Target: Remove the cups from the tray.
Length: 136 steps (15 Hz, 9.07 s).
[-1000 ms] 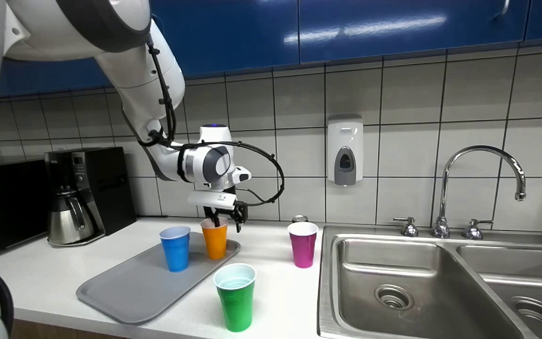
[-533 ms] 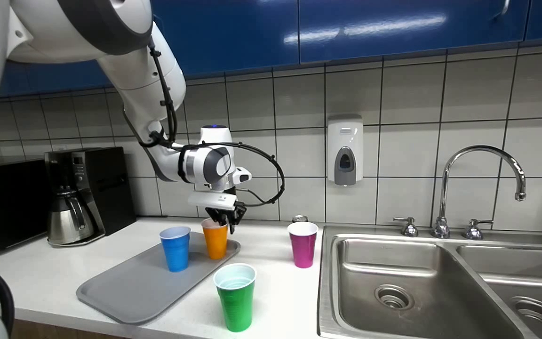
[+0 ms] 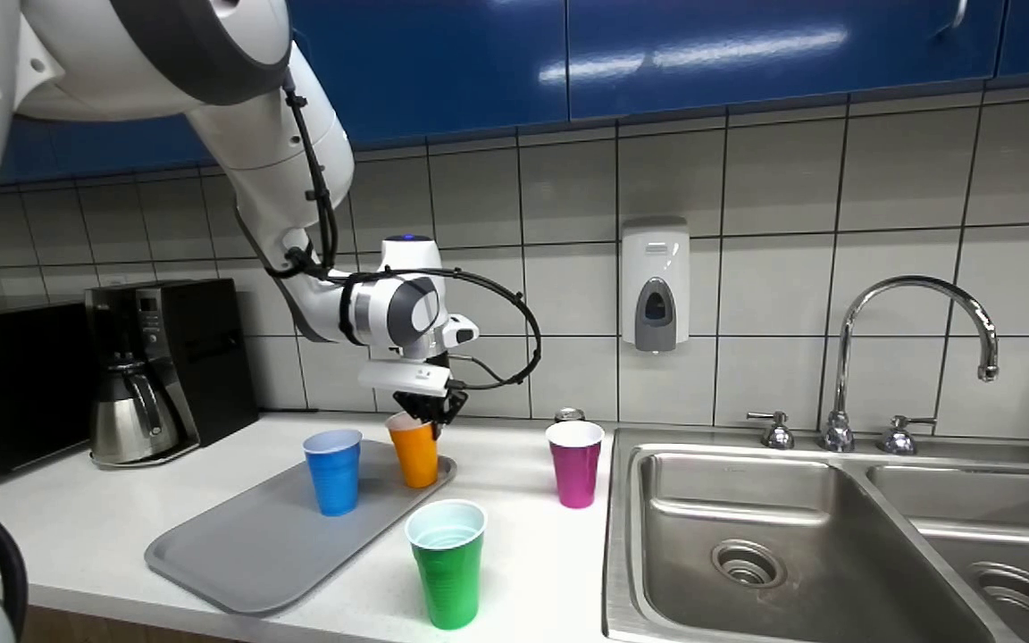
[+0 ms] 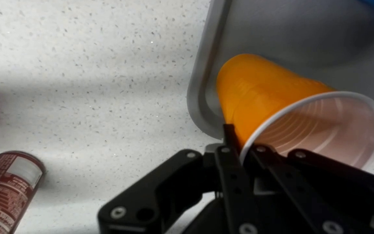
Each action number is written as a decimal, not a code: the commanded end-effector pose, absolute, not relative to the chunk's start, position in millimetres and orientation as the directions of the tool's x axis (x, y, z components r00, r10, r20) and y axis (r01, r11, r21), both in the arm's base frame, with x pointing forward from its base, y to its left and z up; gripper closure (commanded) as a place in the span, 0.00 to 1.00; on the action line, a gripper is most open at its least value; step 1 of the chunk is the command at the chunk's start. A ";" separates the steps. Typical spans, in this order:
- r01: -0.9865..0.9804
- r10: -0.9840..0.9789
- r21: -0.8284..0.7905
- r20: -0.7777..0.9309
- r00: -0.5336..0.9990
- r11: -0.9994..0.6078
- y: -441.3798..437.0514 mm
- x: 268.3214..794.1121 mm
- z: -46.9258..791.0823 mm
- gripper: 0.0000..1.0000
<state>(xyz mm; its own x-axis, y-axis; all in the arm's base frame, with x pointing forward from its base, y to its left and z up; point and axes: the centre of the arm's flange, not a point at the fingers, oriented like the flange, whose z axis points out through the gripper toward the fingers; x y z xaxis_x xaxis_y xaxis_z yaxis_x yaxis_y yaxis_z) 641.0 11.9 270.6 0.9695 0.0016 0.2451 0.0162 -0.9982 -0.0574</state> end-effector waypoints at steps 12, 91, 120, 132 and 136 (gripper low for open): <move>-0.052 -0.092 -0.140 0.303 0.949 -0.989 -21.4 647.6 313.2 0.99; 0.070 0.000 -0.173 0.374 0.927 -0.982 3.9 582.8 374.4 0.00; 0.340 0.293 -0.162 0.255 0.921 -0.926 61.4 530.4 319.2 0.00; 0.395 0.374 -0.047 0.231 0.898 -0.918 86.1 543.1 290.2 0.00; 0.391 0.376 -0.031 0.220 0.900 -0.920 92.5 548.5 282.7 0.00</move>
